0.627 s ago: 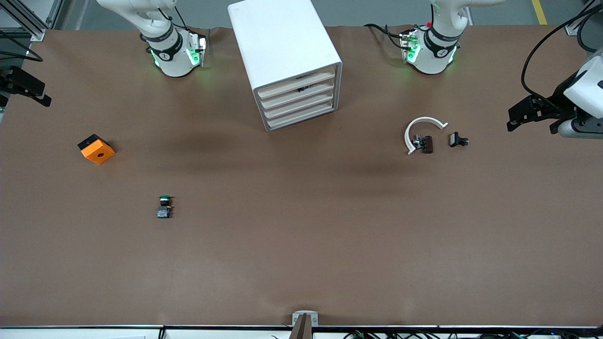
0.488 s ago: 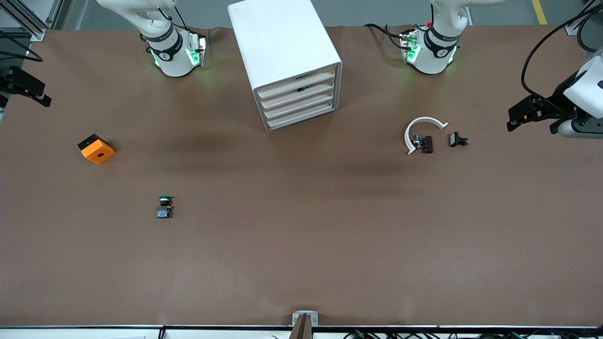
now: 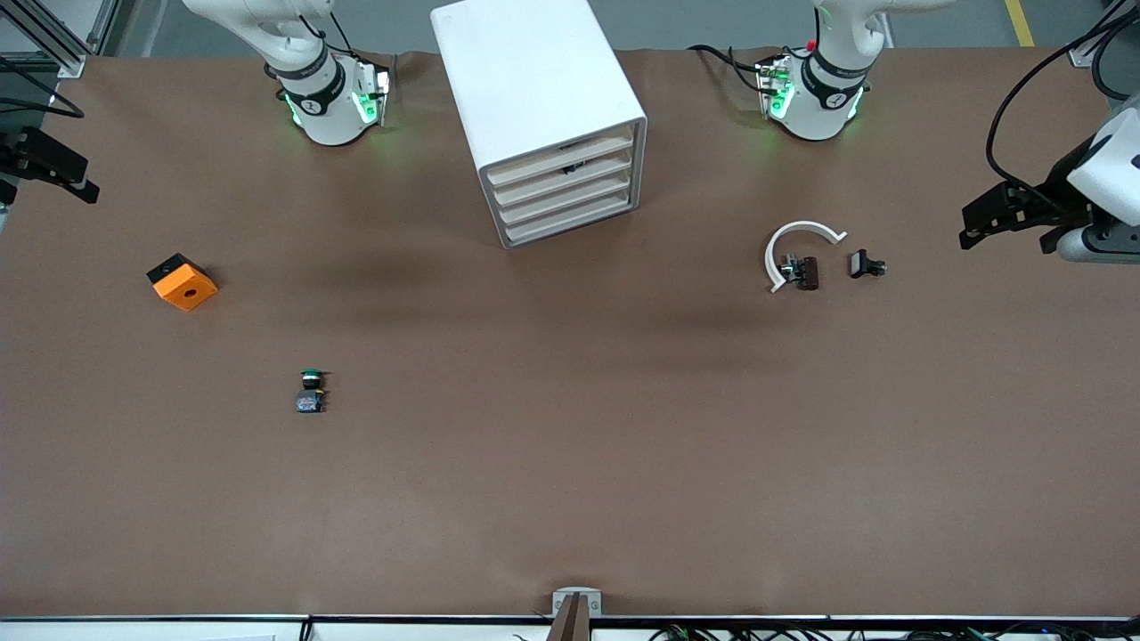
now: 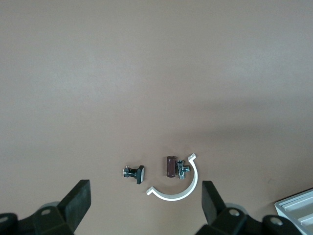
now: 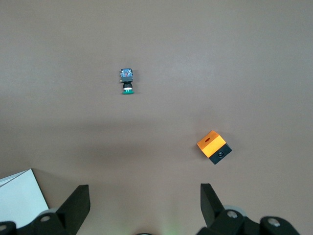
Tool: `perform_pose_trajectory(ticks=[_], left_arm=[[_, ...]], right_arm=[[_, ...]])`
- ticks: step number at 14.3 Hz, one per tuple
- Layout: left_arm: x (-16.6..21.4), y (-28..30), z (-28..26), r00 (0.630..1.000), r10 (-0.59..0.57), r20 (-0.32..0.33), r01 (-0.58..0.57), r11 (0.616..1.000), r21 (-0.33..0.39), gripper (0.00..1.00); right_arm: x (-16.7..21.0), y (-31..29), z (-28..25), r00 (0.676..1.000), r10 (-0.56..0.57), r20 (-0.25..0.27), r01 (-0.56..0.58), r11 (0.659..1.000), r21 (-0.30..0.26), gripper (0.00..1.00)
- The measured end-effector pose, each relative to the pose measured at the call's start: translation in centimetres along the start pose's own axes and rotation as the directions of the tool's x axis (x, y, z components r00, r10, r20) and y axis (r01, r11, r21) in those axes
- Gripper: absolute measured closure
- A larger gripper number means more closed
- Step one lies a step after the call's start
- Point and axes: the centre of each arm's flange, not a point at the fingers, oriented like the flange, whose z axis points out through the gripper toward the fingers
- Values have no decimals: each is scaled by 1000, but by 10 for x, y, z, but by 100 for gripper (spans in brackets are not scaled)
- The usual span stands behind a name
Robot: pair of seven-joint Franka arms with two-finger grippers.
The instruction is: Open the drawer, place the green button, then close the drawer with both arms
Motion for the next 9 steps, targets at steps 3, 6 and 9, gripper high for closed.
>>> perform_pose_trajectory(ticks=[3, 6, 9], left_arm=[[1, -1, 7, 1000, -1, 28, 1, 1000, -1, 0], [10, 2, 32, 996, 4, 88, -4, 1000, -3, 0], [26, 14, 73, 987, -1, 158, 1, 1000, -2, 0]], right_arm=[[0, 0, 1, 1000, 0, 1, 0, 1000, 0, 0], [0, 0, 1, 1000, 0, 2, 0, 1000, 0, 0], [0, 0, 1, 1000, 0, 2, 0, 1000, 0, 0]])
